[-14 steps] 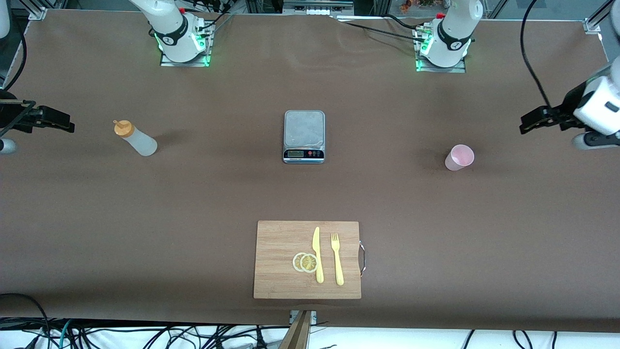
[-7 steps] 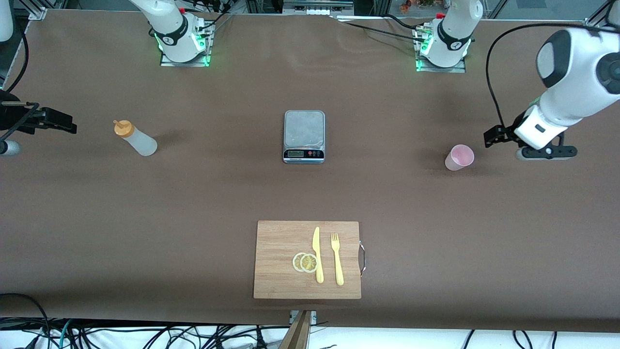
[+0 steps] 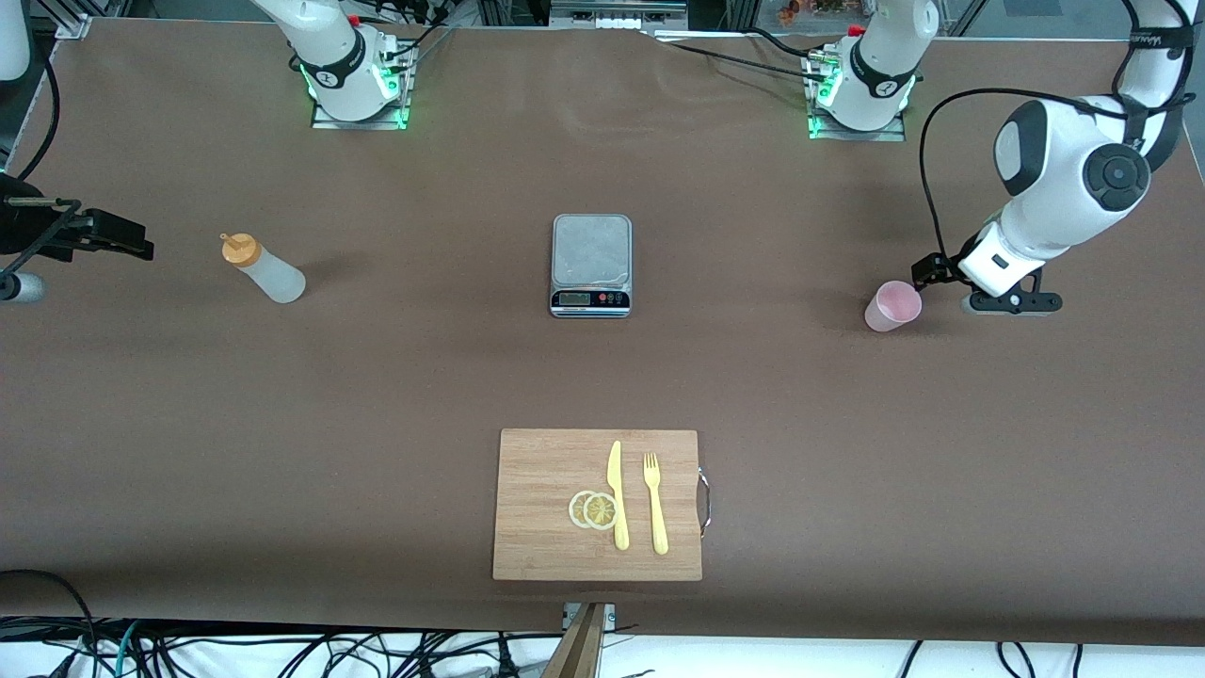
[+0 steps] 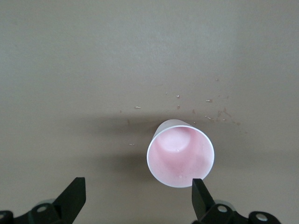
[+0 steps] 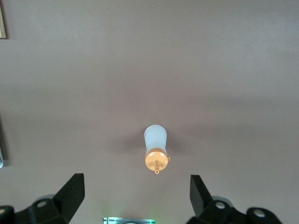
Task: Add sauce to pink cup with both arms
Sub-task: 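Lower the left gripper onto the pink cup and close it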
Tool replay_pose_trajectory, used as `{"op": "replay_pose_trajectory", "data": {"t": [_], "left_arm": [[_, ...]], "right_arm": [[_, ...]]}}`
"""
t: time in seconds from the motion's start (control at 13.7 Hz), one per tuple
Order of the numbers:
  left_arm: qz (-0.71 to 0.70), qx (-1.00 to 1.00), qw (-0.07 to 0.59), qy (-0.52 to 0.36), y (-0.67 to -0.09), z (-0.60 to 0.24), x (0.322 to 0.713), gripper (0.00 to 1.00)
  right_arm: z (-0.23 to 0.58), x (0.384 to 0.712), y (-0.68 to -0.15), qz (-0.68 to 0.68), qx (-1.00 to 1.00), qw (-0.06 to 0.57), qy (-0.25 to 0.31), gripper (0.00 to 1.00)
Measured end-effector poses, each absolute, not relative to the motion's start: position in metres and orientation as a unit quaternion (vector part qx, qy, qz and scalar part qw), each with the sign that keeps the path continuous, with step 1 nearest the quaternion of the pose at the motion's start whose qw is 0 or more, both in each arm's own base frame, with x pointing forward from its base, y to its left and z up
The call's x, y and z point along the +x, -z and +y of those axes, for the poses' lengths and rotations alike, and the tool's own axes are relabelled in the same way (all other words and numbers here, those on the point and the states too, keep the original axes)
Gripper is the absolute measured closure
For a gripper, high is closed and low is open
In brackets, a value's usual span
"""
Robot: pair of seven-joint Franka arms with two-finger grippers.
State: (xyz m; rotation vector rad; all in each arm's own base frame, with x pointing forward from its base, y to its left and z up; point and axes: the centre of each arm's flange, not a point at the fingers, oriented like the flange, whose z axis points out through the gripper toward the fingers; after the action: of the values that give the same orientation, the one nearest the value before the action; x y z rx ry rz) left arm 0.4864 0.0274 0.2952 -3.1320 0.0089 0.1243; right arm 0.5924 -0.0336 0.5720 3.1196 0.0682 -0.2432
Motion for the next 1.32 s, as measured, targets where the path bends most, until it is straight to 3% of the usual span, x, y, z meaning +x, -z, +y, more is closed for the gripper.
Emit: {"op": "replay_pose_trajectory", "data": {"t": [0.73, 1.1, 1.32], "left_arm": [[0.02, -0.999, 0.003, -0.047, -0.244, 0.027, 0.482, 0.0], [0.02, -0.999, 0.001, -0.05, -0.233, 0.029, 0.479, 0.05], [0.021, -0.999, 0.001, -0.05, -0.233, 0.03, 0.479, 0.33]], "right_arm": [[-0.027, 0.595, -0.568, 0.028, 0.997, 0.006, 0.078, 0.0], [-0.027, 0.595, -0.568, 0.028, 0.996, 0.006, 0.079, 0.0], [-0.027, 0.595, -0.567, 0.028, 0.996, 0.006, 0.079, 0.0]]}}
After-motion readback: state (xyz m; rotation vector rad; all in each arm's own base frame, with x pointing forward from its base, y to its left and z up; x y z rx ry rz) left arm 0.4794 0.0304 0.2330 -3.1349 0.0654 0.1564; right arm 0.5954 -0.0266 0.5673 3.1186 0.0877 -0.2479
